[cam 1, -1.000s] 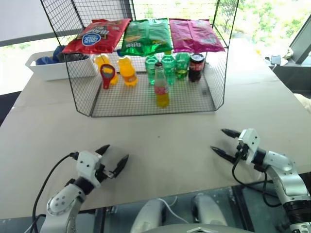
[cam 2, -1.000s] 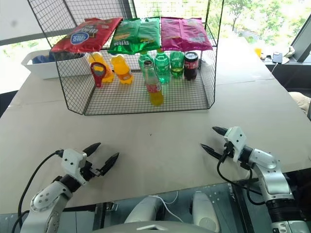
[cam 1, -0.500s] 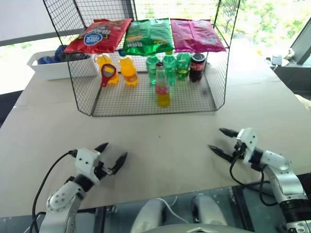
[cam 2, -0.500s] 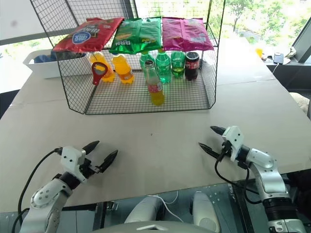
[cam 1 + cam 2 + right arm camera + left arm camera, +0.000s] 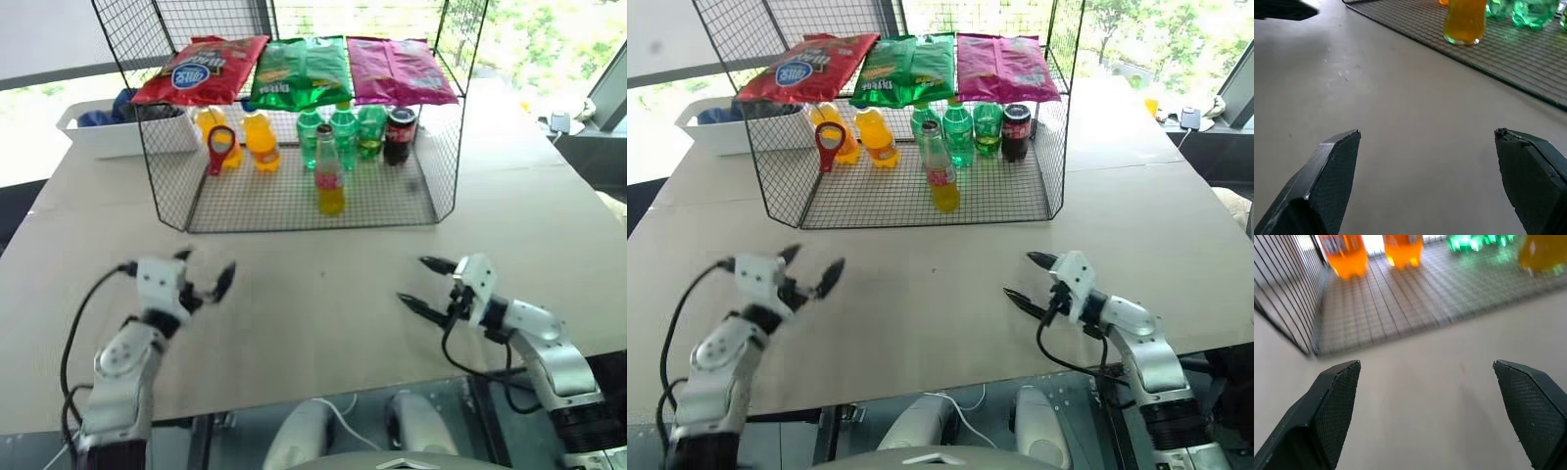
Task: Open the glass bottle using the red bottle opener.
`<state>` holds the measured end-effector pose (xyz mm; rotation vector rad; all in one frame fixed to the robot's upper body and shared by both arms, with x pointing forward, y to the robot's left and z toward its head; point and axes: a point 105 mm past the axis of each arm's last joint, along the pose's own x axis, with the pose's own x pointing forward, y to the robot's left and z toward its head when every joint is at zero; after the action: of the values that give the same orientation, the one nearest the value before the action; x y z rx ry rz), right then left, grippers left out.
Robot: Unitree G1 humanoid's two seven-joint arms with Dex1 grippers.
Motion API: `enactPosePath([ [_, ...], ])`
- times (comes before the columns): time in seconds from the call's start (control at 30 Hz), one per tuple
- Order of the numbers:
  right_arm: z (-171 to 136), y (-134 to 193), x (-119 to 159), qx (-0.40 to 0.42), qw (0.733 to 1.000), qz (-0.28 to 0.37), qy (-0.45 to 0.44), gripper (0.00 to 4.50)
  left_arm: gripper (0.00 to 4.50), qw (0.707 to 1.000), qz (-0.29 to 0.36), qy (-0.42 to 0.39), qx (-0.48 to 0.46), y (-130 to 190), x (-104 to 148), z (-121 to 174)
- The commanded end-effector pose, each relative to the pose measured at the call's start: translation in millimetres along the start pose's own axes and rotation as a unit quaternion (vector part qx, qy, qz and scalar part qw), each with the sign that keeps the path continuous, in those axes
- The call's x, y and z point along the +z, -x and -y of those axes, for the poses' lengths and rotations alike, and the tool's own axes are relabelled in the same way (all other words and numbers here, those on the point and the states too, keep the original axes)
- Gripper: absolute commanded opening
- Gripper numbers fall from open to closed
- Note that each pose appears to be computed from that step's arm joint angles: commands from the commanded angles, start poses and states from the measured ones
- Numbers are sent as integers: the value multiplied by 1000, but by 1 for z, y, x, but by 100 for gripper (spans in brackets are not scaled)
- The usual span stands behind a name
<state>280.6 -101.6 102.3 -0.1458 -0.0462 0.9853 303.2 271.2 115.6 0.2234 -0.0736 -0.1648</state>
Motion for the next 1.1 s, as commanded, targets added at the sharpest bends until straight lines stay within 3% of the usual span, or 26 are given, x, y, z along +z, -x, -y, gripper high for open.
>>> enactPosePath([
  [0.03,-12,-25,52,9,997,68,28,442,450,999,29,-8,43,-23,21,-13],
  [0.33,-31,-62,119,3,989,138,46,442,450,993,91,-1,76,-91,63,-24],
  [0.57,-38,-72,127,2,988,144,53,442,450,993,106,-1,45,-137,82,-11],
  [0.77,-38,-72,127,-8,988,142,63,442,450,991,121,15,47,-148,87,-8],
  [0.87,-38,-72,129,-13,987,144,66,450,374,991,124,20,51,-148,85,-7],
  [1.07,-39,-73,129,-13,987,148,69,450,103,990,125,19,57,-145,80,-10],
  [1.1,-40,-74,129,-12,986,148,69,450,91,990,125,18,58,-145,80,-11],
])
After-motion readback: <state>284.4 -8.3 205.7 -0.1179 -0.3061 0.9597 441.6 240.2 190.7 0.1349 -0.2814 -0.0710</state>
